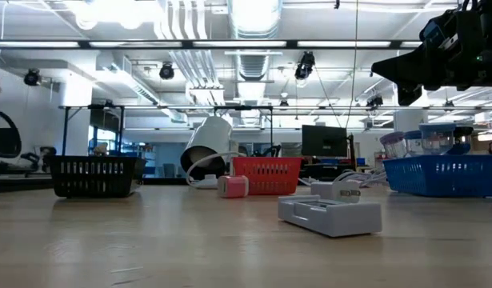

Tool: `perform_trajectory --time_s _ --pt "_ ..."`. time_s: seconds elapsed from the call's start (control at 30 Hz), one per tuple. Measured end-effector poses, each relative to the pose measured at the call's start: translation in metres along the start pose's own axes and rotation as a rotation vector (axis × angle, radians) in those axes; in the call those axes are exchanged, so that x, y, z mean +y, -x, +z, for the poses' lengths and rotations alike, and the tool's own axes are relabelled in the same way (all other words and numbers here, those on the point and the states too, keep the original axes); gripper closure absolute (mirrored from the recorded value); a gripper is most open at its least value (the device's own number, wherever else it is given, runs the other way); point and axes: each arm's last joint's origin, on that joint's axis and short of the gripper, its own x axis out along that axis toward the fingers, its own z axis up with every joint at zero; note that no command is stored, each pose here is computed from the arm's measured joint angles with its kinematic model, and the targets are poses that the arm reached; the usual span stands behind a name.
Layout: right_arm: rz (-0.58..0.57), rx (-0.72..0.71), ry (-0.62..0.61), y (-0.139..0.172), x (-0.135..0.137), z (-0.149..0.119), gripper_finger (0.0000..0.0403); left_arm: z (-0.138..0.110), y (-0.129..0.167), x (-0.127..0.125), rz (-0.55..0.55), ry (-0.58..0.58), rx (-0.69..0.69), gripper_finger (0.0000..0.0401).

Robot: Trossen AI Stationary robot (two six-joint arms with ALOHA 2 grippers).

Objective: Pick & Place Office items
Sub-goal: Put the blue charger adapter into the black basket

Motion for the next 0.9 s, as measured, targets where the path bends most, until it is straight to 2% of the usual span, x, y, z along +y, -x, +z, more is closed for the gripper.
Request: perform_trajectory --time_s 0.17,0.27,0.37,0.47,0.63,0.9 --pt "0.0 -0.001 0.0 0.0 0.0 0.0 0.039 0.007 0.031 0.03 0.021 -0.056 -0.04 0.0284" --pt "0.0 -0.001 0.001 0.0 0.0 0.0 0.039 0.001 0.042 0.042 0.03 -0.097 -0.049 0.0284" --pt "0.0 0.0 0.001 0.0 0.0 0.0 0.039 -0.012 0.048 0.058 0.067 -0.072 -0.051 0.0284" --pt "0.0 0.0 0.001 0.0 0.0 0.0 0.039 -0.032 0.053 0.072 0.103 -0.014 -0.047 0.0284" --pt "-0.001 0.002 0.001 0.0 0.0 0.0 0.039 -0.08 0.053 0.079 0.045 0.024 -0.048 0.0284" --pt "-0.001 0.002 0.001 0.0 0.0 0.0 0.039 -0.146 0.048 0.082 0.001 0.215 -0.007 0.0284"
